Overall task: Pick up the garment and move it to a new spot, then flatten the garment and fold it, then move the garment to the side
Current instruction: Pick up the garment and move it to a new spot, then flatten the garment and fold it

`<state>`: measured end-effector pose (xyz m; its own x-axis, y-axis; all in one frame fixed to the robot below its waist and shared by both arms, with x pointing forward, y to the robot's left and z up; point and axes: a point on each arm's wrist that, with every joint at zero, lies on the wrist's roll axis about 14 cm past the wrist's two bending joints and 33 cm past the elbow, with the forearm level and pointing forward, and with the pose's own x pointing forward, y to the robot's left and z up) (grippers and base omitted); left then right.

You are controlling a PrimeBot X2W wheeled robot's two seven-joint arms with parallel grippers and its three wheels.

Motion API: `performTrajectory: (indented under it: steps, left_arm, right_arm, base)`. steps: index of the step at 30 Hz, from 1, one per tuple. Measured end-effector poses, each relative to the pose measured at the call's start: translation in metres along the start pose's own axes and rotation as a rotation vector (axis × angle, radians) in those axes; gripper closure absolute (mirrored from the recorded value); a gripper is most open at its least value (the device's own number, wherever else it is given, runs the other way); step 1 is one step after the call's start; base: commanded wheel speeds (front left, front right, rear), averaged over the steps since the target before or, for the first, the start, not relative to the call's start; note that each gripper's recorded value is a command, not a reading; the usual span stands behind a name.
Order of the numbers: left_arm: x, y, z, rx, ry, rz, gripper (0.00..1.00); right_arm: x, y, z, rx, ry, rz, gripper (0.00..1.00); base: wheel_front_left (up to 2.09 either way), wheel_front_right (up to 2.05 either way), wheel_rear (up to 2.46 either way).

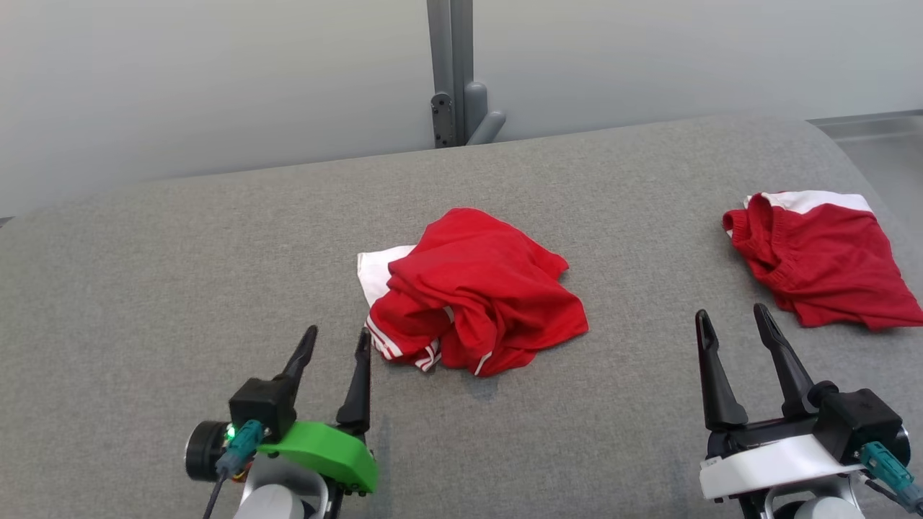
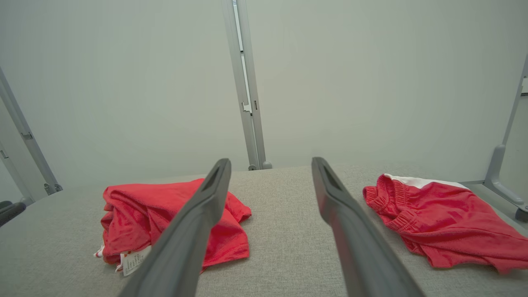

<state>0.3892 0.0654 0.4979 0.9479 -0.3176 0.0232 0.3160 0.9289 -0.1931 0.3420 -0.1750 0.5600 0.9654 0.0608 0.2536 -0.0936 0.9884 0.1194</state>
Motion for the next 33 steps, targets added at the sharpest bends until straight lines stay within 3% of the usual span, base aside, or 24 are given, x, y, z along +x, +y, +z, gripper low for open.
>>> performTrajectory:
  steps: [9, 33]
  left_arm:
    - [-0.038, 0.042, 0.016, -0.036, -0.075, 0.196, 0.0]
    - [-0.06, 0.051, 0.008, -0.032, -0.066, 0.238, 0.0]
  right_arm:
    - [0.002, 0.004, -0.007, 0.002, 0.018, 0.017, 0.0]
    - [0.003, 0.009, -0.012, 0.024, 0.031, 0.03, 0.0]
  base:
    - [0.0, 0.0, 0.0]
    - [0.0, 0.0, 0.0]
